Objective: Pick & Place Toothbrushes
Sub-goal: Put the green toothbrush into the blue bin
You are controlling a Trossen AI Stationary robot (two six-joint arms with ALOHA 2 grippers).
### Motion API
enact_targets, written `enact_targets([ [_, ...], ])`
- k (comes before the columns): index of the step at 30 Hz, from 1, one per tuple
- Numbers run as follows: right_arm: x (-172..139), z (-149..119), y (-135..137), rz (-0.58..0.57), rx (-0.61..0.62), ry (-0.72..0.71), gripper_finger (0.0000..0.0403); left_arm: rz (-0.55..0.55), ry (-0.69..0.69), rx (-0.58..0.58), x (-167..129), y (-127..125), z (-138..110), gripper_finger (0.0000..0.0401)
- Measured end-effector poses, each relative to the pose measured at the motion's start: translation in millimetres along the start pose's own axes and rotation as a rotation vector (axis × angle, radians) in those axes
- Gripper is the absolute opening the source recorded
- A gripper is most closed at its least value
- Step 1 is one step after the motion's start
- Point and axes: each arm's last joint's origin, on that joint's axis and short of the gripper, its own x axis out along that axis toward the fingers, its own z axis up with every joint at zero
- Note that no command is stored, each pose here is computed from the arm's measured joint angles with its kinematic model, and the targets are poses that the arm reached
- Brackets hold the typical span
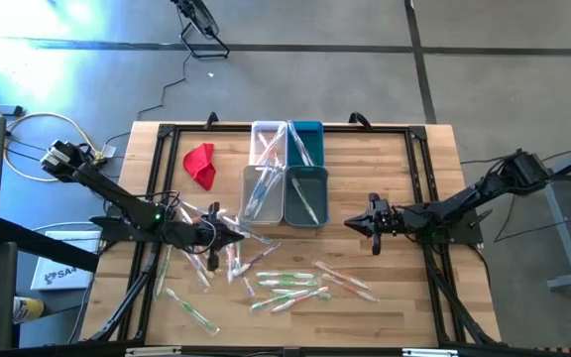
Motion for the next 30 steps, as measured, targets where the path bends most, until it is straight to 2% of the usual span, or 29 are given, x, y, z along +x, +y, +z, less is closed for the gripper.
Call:
enact_targets([
  [3,1.3,2.5,1.5,0.002,-0.016,-0.013,0.0003,0.002,-0.001,0.074,0.0,0.0,0.0,0.0003],
  [8,15.3,22.6,16.5,0.037,-0.046,-0.053,0.0003,0.016,-0.014,0.137,-3.0,1.7,2.6,0.0003],
  [12,30.6,36.1,31.3,0.097,-0.133,0.044,0.0002,0.021,0.008,0.181,-5.4,3.6,1.3,0.0003],
  [17,54.1,44.9,44.3,0.029,-0.163,0.218,0.0002,0.031,0.038,0.2,-5.5,4.7,-1.9,0.0003],
  [21,75.5,46.6,53.6,0.022,-0.18,0.269,0.0002,0.038,0.047,0.188,-5.5,5.2,-2.9,0.0003],
  [30,128.0,40.1,74.1,0.096,-0.233,0.358,0.0002,0.071,0.038,0.186,-5.6,6.1,-2.4,0.0003],
])
